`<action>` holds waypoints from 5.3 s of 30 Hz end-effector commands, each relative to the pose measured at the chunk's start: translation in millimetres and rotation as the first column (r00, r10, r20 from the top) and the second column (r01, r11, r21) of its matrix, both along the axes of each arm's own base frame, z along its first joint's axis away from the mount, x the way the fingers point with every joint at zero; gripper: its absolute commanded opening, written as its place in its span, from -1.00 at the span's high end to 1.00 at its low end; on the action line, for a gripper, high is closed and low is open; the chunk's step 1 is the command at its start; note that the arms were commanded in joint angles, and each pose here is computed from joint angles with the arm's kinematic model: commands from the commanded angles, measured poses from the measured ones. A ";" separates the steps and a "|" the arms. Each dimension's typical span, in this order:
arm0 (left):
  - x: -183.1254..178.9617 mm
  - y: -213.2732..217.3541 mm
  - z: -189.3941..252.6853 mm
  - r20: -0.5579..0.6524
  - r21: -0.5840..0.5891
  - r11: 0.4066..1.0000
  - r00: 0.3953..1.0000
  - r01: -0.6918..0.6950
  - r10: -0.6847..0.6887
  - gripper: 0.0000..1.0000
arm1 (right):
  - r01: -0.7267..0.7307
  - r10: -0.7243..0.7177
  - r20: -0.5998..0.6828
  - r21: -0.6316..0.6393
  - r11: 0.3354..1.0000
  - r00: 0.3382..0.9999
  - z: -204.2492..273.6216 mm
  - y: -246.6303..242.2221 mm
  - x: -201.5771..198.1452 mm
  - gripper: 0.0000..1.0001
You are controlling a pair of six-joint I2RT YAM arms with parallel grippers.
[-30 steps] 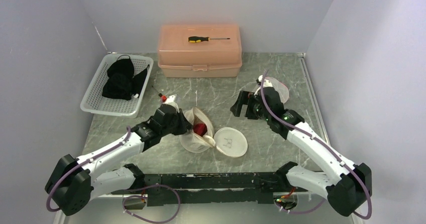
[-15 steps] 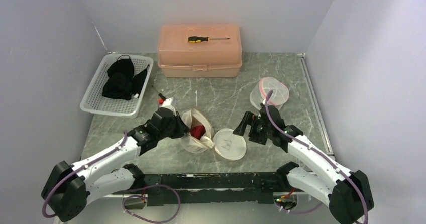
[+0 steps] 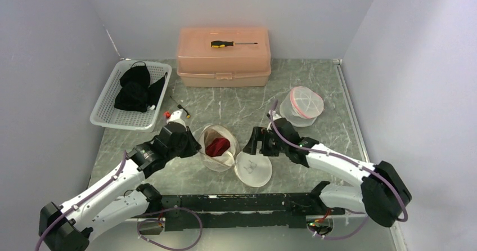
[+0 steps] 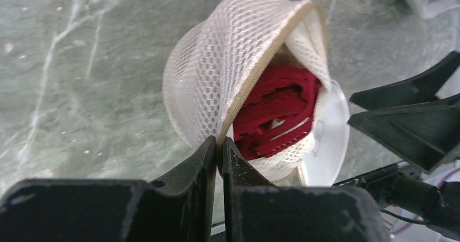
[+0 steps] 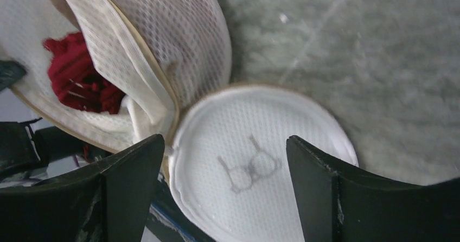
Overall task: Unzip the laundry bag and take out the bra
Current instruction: Adjust the laundry bag at the center of the board.
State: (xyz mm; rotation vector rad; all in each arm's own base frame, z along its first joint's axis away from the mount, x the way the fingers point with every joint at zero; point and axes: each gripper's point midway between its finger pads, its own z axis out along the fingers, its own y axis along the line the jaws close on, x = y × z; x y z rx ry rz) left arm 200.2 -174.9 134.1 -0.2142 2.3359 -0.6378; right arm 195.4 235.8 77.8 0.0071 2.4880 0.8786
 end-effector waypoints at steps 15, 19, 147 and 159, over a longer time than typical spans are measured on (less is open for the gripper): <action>1.0 19.8 4.9 -0.008 0.067 0.994 0.996 -0.086 0.087 0.74 | -0.272 0.237 0.217 0.150 0.951 0.947 37.0 87.0 32.9 -0.16; -0.1 19.7 4.8 -0.013 0.065 0.994 0.996 -0.084 0.085 0.75 | -0.289 0.260 0.192 0.148 0.946 0.947 30.4 91.8 30.0 0.08; 37.6 -39.4 25.1 -0.022 -0.098 0.994 0.999 0.041 -0.043 0.95 | -0.009 0.092 0.250 -0.313 0.950 0.964 76.1 -4.0 63.7 0.70; 39.7 -49.6 17.2 -0.039 -0.086 0.991 0.994 0.098 -0.101 0.95 | -0.039 0.088 0.384 -0.134 0.990 0.919 151.4 11.1 33.0 0.02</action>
